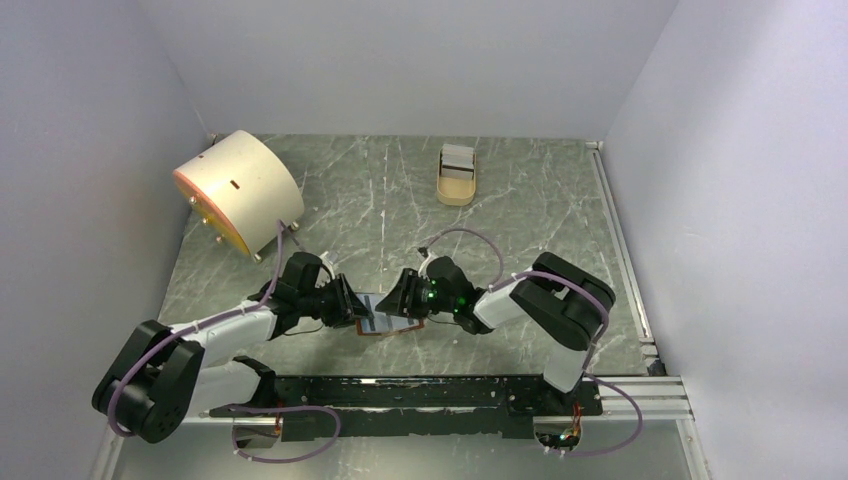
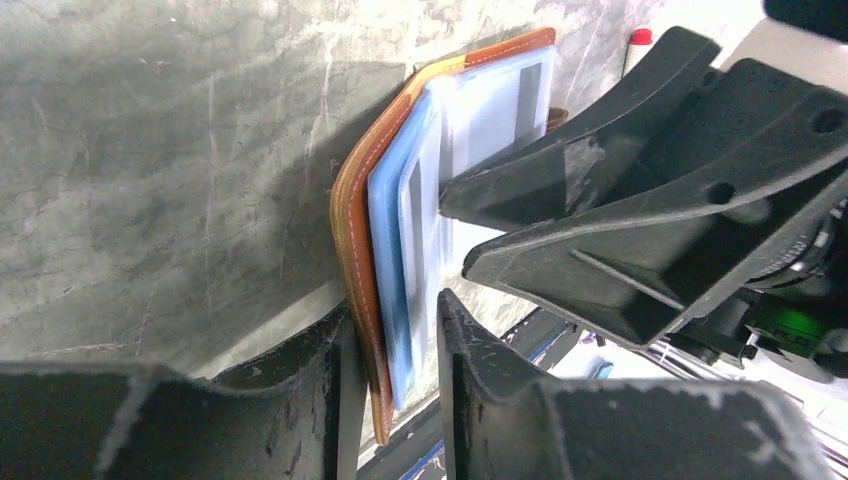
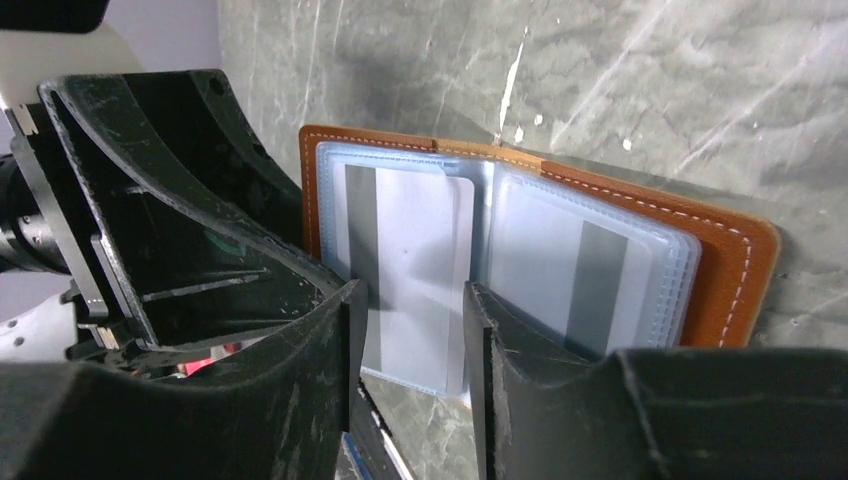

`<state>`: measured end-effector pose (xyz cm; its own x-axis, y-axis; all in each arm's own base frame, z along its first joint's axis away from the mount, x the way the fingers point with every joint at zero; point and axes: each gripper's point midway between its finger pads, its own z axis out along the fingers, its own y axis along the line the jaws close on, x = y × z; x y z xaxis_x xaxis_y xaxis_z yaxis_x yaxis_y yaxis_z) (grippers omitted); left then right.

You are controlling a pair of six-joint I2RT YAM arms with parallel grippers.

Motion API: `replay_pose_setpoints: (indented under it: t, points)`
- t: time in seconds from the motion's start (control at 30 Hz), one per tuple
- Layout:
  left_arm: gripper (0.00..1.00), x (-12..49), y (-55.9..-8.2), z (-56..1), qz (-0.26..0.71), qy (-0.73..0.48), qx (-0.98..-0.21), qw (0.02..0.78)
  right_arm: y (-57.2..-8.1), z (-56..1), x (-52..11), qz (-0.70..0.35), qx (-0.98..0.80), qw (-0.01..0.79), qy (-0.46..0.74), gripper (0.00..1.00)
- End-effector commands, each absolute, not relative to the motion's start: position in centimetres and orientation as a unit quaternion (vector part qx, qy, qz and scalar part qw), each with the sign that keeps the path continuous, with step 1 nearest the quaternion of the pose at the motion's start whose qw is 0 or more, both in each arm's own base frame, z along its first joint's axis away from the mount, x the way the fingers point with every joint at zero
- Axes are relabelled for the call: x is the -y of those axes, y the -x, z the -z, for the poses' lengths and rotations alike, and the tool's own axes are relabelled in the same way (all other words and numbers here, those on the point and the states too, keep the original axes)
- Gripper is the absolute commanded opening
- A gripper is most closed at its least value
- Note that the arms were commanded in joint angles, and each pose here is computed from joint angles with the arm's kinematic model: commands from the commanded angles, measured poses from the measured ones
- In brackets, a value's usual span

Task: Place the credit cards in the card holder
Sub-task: Insert the credit card into the card holder.

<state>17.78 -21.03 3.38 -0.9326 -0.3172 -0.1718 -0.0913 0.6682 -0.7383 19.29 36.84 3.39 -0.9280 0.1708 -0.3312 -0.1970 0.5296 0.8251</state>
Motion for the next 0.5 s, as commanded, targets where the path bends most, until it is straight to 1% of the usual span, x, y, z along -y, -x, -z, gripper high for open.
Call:
replay_pose_setpoints:
  t: [0.0, 0.17, 0.33, 0.47]
  points:
    - [0.35, 21.5, -18.5, -5.0, 0.411, 0.094, -0.892, 0.165, -18.3, -4.3, -37.5, -0.535, -0.827, 0.174, -0.002, 0.42]
    - [0.36, 21.6, -18.7, -6.0, 0.418, 0.089, -0.887, 0.176, -18.2, -4.8, -37.1, -0.545, -0.819, 0.18, -0.002, 0.37]
    - [0.37, 21.4, -18.8, -6.4, 0.414, 0.087, -0.888, 0.18, -18.6, -4.7, -36.2, -0.519, -0.831, 0.2, 0.012, 0.39]
    - [0.35, 21.6, -19.0, -6.6, 0.412, 0.084, -0.889, 0.18, -19.2, -4.7, -35.3, -0.48, -0.848, 0.223, 0.031, 0.42]
